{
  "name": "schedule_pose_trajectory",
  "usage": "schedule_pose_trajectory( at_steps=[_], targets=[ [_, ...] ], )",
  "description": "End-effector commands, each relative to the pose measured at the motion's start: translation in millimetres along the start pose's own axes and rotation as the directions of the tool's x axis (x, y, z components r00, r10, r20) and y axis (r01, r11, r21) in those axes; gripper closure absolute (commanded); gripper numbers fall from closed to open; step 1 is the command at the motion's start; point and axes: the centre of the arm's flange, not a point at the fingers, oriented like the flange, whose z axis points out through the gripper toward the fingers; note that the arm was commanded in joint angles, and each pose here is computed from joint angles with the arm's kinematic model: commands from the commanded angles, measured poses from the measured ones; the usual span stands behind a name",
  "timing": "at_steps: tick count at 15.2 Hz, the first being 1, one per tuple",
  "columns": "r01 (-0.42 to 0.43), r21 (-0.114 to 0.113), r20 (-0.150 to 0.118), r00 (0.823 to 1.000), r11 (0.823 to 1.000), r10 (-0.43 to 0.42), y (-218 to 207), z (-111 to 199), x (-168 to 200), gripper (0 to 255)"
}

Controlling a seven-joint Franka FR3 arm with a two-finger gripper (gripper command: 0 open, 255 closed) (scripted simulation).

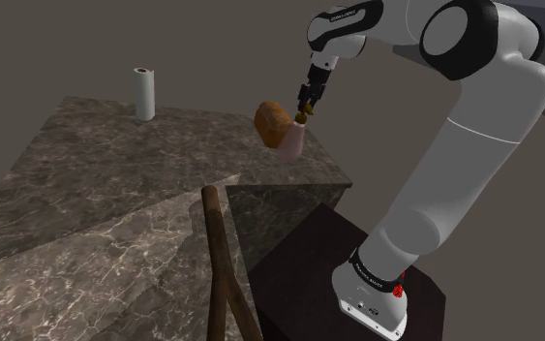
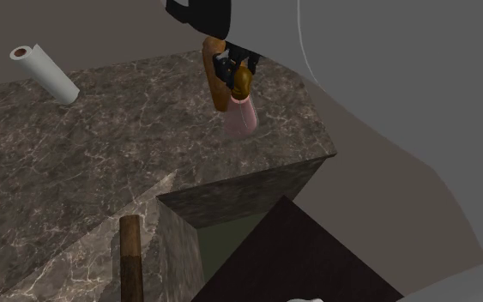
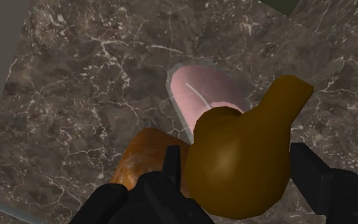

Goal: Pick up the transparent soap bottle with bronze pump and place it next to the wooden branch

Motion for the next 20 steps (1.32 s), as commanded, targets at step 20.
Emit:
schedule_pose_trajectory(
  at_steps=[20],
  targets=[
    [0.0,0.0,0.001,1.0,1.0,0.0,-2.3,-94.6,0.0,255]
  ],
)
